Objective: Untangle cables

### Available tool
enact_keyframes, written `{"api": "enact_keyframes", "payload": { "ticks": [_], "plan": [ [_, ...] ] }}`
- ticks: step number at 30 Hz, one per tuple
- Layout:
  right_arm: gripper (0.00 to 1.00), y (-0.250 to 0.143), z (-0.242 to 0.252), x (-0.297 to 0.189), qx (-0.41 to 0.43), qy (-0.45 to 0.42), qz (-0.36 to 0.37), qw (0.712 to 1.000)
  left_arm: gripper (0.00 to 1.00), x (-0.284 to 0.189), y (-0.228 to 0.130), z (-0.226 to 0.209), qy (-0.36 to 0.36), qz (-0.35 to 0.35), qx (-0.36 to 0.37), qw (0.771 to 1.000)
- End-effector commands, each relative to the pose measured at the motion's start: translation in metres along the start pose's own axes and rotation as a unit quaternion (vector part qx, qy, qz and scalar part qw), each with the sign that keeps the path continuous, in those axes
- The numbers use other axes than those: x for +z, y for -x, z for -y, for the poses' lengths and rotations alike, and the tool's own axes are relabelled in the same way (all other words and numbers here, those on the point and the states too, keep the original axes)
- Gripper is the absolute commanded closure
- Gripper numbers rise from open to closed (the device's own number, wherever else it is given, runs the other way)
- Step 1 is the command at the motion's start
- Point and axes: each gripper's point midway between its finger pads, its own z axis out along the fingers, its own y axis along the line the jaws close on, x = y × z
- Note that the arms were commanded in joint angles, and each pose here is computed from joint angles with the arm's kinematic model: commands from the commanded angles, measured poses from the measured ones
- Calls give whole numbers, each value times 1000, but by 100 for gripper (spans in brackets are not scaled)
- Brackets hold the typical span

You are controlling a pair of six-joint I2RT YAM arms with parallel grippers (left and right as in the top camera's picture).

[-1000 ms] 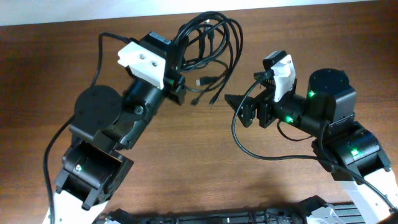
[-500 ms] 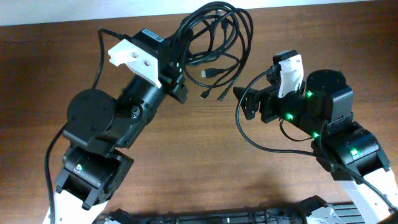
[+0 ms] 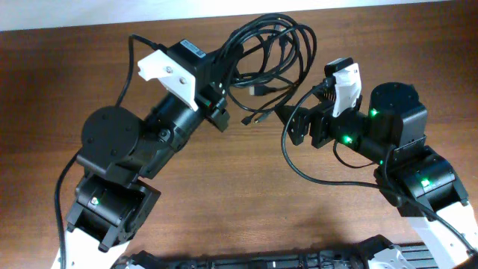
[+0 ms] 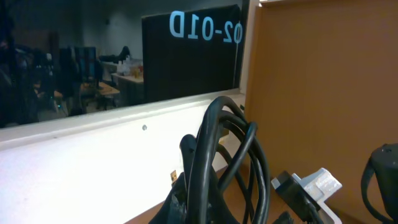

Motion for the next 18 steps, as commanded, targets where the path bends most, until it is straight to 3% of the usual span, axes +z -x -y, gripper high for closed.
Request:
{"api": "enact_keyframes", "payload": {
  "ticks": [1,18],
  "plan": [
    [1,2,6,-1,4,-15,7,1000,100,-6,20,12,-32,22,-19,999],
    [1,9,35,13,5,-82,19,996,100,-9,16,32,-92,10,-39,995]
  ]
}}
